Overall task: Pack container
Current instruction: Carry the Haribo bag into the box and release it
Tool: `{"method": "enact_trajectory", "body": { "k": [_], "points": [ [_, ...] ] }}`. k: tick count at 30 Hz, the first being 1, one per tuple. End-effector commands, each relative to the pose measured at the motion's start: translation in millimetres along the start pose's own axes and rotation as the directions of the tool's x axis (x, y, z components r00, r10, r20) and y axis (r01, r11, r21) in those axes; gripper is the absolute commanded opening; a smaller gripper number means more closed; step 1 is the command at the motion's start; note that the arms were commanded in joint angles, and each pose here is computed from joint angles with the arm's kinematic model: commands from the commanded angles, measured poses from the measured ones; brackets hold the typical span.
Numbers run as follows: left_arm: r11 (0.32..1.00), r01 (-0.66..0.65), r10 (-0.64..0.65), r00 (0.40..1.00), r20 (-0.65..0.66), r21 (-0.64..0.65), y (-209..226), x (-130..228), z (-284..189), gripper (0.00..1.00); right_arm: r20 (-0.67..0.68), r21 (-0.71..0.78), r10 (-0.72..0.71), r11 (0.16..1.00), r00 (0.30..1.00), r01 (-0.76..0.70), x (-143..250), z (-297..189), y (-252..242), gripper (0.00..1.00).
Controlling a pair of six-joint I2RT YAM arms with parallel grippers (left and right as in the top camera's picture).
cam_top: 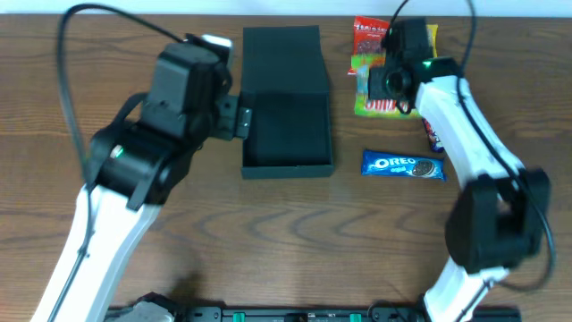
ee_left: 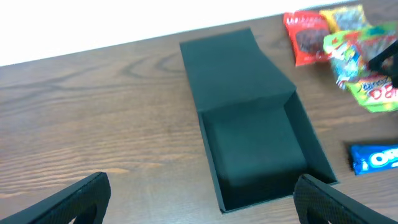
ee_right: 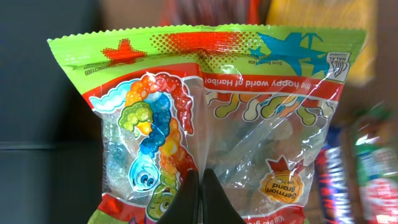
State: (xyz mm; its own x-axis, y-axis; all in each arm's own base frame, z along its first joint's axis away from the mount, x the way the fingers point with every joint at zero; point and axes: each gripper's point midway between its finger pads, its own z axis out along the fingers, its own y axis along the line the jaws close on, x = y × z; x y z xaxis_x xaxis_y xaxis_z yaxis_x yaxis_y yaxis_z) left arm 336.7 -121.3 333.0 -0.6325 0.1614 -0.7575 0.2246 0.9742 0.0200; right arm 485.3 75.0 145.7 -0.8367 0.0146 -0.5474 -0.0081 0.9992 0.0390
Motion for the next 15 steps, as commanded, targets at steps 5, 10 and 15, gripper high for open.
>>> {"method": "enact_trajectory", "body": {
  "k": [5, 10, 15],
  "points": [
    [1.000, -0.006, 0.007, 0.997, 0.072, -0.017, 12, 1, -48, 0.95, 0.151, -0.216, -0.292, 0.923, 0.944, 0.320, -7, -83, 97, 0.01],
    [1.000, 0.002, -0.001, 0.993, 0.122, -0.011, 17, 4, -78, 0.95, 0.263, -0.455, -0.708, 0.508, 0.655, 0.731, 60, -95, 170, 0.01],
    [1.000, 0.004, -0.002, 0.986, 0.168, -0.010, 23, 11, -107, 0.95, 0.346, -0.451, -0.840, 0.242, 0.419, 0.859, 91, -82, 190, 0.01]
  ]
}}
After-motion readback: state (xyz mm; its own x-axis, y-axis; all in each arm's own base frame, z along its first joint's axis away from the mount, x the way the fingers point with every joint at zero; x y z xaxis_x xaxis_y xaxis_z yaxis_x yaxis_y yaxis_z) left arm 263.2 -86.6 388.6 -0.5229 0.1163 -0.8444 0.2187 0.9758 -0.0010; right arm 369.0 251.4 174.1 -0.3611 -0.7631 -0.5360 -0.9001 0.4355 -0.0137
